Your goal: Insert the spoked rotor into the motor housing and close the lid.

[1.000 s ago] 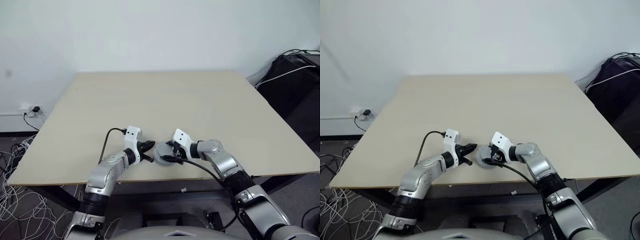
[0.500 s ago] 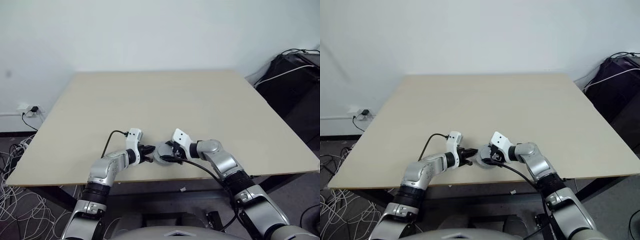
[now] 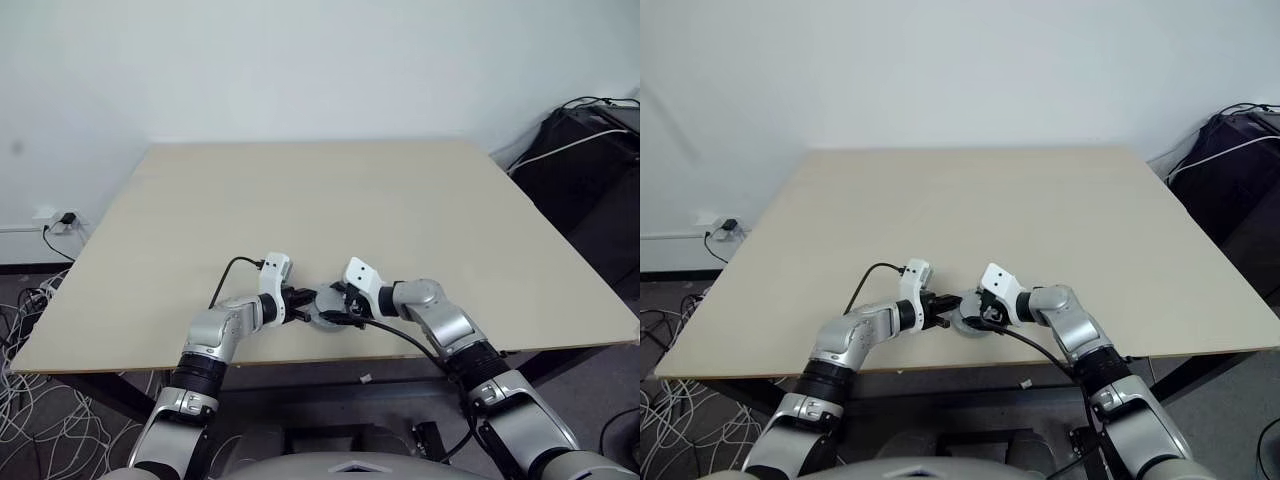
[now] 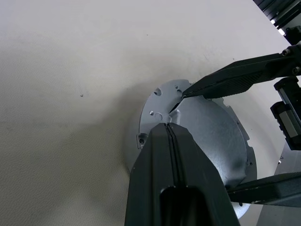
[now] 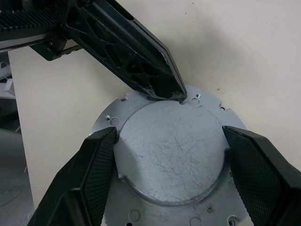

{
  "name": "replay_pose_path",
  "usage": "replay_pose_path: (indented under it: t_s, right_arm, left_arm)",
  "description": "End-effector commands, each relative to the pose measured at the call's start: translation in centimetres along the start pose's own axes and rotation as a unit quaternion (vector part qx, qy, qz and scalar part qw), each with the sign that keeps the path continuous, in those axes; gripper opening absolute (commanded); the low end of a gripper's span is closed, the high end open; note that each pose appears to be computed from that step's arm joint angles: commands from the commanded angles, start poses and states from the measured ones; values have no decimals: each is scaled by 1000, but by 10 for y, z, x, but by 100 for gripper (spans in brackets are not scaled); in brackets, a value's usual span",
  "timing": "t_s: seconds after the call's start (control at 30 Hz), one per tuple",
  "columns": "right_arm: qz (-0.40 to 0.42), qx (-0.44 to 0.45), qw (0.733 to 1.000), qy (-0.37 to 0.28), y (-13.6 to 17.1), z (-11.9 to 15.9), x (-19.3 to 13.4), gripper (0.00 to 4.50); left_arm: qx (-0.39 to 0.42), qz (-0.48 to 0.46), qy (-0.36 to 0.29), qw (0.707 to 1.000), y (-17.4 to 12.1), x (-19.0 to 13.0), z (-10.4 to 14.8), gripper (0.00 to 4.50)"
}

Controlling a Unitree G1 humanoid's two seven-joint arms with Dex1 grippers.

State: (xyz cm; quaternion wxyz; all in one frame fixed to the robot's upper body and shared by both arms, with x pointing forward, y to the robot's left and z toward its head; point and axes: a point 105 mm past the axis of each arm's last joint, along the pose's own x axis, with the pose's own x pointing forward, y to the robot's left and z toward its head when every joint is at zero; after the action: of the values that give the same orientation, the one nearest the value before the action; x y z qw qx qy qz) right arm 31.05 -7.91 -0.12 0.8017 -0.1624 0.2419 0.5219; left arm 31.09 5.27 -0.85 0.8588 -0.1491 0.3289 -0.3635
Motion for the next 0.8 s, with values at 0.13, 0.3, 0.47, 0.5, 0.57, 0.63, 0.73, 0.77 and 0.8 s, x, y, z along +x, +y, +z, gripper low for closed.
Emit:
replay_pose_path:
  t_s: [0.13,0.3,0.47,0.5,0.57,0.63,0.73,0.77,0.8]
  right_arm:
    - [-23,21,999,41,-1,-23,-2,403]
    - [-48,-2,999,22,-4,-12,-9,445]
    - [-61,-51,997,2,0,7,-24,445]
    - [-65,-56,996,-3,0,10,-28,445]
    - [-68,-59,996,-15,2,17,-35,445]
    - [-69,-67,995,-26,6,23,-43,445]
    - [-74,-69,994,-47,11,34,-58,445]
    - [-86,-60,993,-55,10,36,-63,445]
    - [-97,-48,992,-63,9,38,-67,445]
  left_arm:
    - [9,-14,28,999,-9,7,-9,0]
    - [10,-15,32,999,-9,7,-12,0]
    - [9,-17,31,999,-10,7,-13,0]
    - [9,-18,31,999,-10,7,-13,0]
    - [9,-20,32,999,-11,7,-13,0]
    - [9,-21,32,999,-12,8,-14,0]
    - [9,-24,33,999,-13,9,-15,0]
    - [9,-25,32,999,-14,9,-15,0]
    - [10,-26,32,999,-15,9,-15,0]
